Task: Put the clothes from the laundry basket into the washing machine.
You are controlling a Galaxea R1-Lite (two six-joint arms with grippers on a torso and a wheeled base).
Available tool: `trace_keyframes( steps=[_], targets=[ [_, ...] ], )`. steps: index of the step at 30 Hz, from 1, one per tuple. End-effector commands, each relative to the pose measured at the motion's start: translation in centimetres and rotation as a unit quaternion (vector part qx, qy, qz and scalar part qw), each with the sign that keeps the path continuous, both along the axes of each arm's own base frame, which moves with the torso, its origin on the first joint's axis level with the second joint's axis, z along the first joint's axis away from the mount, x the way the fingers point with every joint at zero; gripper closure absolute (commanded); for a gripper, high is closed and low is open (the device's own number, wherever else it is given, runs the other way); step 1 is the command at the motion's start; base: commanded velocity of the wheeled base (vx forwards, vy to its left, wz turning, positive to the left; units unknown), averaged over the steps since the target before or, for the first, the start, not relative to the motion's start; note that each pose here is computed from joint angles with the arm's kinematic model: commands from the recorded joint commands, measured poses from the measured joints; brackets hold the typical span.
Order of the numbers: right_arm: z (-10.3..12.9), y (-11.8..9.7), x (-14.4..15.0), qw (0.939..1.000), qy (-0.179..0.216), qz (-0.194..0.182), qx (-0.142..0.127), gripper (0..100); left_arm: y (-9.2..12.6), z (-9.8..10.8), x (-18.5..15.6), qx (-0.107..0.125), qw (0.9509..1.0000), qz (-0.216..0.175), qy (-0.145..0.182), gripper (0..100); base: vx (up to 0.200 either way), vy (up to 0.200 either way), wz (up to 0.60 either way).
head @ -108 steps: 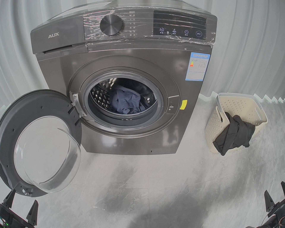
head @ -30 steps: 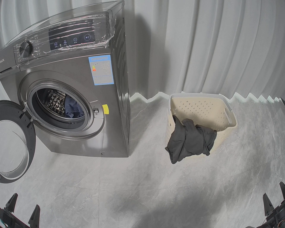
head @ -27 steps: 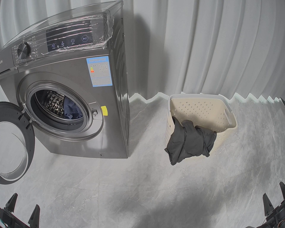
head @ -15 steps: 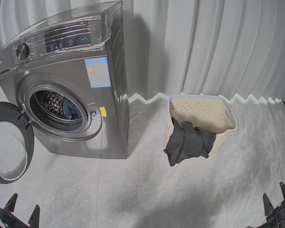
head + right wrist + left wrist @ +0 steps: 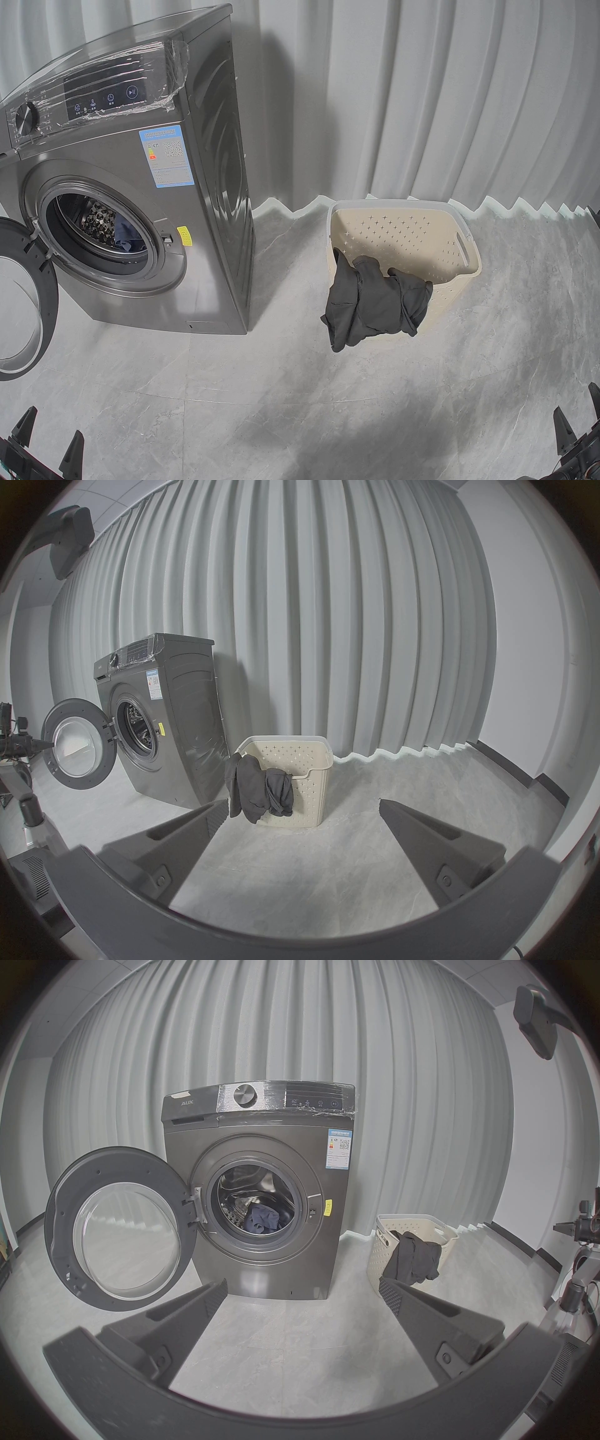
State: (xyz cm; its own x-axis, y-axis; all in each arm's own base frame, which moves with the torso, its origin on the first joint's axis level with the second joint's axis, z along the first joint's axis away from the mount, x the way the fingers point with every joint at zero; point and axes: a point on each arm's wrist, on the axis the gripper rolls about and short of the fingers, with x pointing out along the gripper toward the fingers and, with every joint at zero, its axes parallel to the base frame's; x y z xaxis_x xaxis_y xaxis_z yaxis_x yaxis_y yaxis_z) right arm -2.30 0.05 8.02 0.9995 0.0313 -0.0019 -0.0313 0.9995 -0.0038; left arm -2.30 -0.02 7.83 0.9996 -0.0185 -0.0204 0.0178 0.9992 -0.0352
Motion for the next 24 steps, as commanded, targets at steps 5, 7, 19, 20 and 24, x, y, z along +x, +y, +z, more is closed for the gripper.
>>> trace_keyframes(
  steps=[5, 7, 19, 20, 24],
  targets=[
    [-0.46, 0.0, 0.06, 1.0, 0.004, 0.0, 0.0, 0, 0.0, -0.31, -0.04, 0.0, 1.0, 0.0, -0.003, 0, 0.0, -0.2, 0.0],
    [-0.46, 0.0, 0.06, 1.0, 0.004, 0.0, 0.0, 0, 0.0, -0.31, -0.04, 0.0, 1.0, 0.0, -0.003, 0, 0.0, -0.2, 0.0],
    [-0.46, 0.0, 0.06, 1.0, 0.004, 0.0, 0.0, 0, 0.0, -0.31, -0.04, 0.0, 1.0, 0.0, -0.003, 0, 0.0, 0.0, 0.0],
    [-0.46, 0.0, 0.06, 1.0, 0.004, 0.0, 0.0, 0, 0.0, -0.31, -0.04, 0.0, 1.0, 0.0, -0.003, 0, 0.2, 0.0, 0.0],
    [-0.46, 0.0, 0.06, 1.0, 0.004, 0.0, 0.0, 0, 0.0, -0.31, -0.04, -0.001, 1.0, 0.001, -0.003, 0, 0.2, 0.0, 0.0]
  ],
)
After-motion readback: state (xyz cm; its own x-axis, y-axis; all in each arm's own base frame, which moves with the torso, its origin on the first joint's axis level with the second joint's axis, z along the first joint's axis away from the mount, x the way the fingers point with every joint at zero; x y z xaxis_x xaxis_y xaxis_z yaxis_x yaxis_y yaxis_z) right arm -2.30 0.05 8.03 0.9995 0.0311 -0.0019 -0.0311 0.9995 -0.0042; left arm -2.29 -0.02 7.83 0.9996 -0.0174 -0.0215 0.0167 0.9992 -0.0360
